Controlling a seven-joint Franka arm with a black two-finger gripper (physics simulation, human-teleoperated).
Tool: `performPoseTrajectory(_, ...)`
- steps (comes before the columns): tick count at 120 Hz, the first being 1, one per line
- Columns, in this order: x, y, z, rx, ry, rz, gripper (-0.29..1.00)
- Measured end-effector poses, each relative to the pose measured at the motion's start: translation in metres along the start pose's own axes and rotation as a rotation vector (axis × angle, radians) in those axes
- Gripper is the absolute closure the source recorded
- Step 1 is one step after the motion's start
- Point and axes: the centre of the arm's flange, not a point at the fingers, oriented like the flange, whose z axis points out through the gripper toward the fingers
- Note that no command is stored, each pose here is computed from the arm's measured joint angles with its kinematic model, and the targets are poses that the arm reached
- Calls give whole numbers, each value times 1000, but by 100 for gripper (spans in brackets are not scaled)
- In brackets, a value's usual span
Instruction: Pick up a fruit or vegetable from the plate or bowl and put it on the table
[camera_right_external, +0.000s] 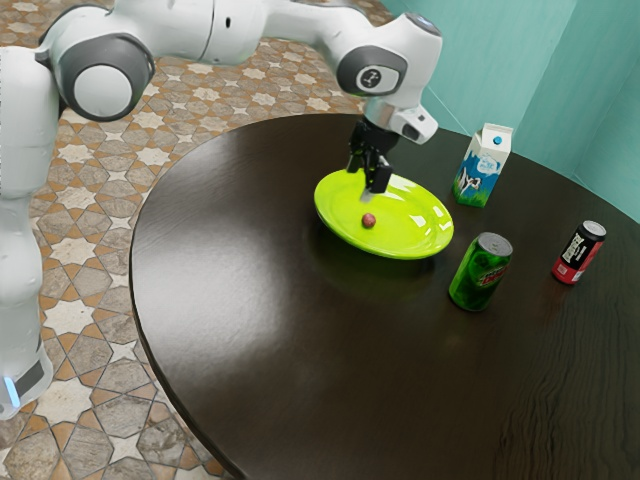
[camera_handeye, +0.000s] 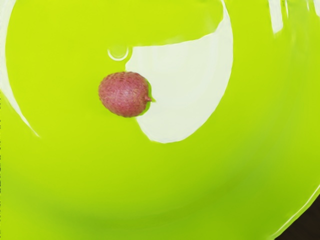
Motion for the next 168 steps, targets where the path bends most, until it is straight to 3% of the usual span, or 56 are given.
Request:
performPoseTrajectory(41, 35, -25, 28, -65, 8, 26, 0)
performPoseTrajectory(68, 36, -43, 35, -76, 5, 25, 0)
performPoseTrajectory(134, 54, -39, 95, -154, -47, 68, 0)
performPoseTrajectory(168, 58, -42, 99, -155, -31, 75, 0)
